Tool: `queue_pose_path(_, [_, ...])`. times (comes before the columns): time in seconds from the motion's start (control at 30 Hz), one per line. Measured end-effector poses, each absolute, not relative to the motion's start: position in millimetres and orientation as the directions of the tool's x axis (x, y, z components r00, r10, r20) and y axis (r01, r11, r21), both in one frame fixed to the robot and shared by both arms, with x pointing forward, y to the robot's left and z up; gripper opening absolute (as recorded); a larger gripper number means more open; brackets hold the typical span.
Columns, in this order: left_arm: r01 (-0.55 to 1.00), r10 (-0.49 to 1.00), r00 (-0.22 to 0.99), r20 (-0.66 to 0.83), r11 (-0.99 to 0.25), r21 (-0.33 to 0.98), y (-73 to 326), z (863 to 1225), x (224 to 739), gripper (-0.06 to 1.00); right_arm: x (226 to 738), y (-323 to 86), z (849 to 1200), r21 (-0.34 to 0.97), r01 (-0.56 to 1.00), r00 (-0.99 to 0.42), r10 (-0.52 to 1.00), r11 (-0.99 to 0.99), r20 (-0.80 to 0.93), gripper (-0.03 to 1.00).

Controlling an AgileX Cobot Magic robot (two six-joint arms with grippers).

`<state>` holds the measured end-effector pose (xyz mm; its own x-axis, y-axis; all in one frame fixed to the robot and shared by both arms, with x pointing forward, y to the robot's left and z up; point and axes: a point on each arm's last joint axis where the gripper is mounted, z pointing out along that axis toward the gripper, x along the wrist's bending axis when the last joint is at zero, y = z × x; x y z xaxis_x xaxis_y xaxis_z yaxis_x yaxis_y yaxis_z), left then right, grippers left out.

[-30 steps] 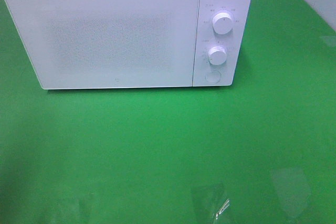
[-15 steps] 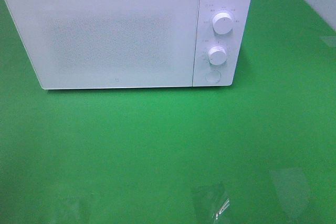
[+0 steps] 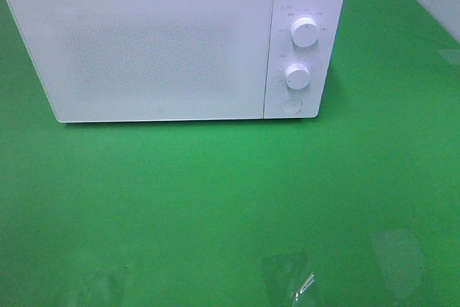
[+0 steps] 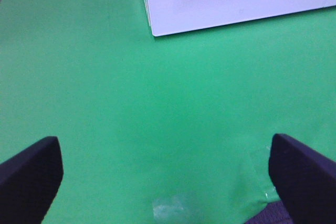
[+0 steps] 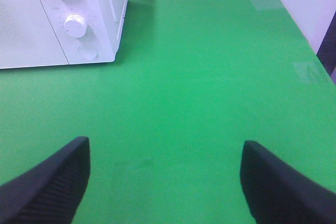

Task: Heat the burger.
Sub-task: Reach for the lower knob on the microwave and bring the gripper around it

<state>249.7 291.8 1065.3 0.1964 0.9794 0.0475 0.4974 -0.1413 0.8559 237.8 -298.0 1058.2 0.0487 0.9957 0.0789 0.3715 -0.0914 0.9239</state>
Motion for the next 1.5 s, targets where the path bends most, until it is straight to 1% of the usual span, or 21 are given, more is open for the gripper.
queue_pose_path(0.03, [0.497, 0.979, 0.196, 0.048, -0.141, 0.856, 292, 1065, 250, 0.99, 238, -298, 1058, 0.924, 0.372, 0.049, 0.996, -0.091, 0.079, 0.75])
queue_pose_path(0.1, [0.419, 0.980, 0.190, 0.063, -0.138, 0.898, 293, 1066, 235, 0.99, 238, -298, 1058, 0.924, 0.372, 0.049, 0.996, -0.091, 0.079, 0.75])
queue_pose_path(0.23, [0.381, 0.980, 0.187, 0.068, -0.136, 0.915, 293, 1066, 228, 0.99, 238, -298, 1058, 0.924, 0.372, 0.049, 0.996, -0.091, 0.079, 0.75])
queue_pose_path(0.43, [0.383, 0.981, 0.186, 0.064, -0.133, 0.914, 293, 1065, 228, 0.99, 238, -298, 1058, 0.924, 0.372, 0.049, 0.996, -0.091, 0.079, 0.75])
queue_pose_path(0.53, [0.385, 0.982, 0.189, 0.028, -0.100, 0.917, 292, 1065, 228, 0.99, 238, -298, 1058, 0.924, 0.372, 0.049, 0.996, -0.091, 0.079, 0.75])
queue_pose_path(0.67, [0.384, 0.981, 0.192, 0.018, -0.092, 0.919, 291, 1065, 228, 0.99, 238, -298, 1058, 0.924, 0.372, 0.049, 0.996, -0.091, 0.079, 0.75])
queue_pose_path(1.5, [0.384, 0.981, 0.192, 0.018, -0.092, 0.919, 291, 1065, 228, 0.99, 238, -298, 1058, 0.924, 0.372, 0.049, 0.996, -0.091, 0.079, 0.75])
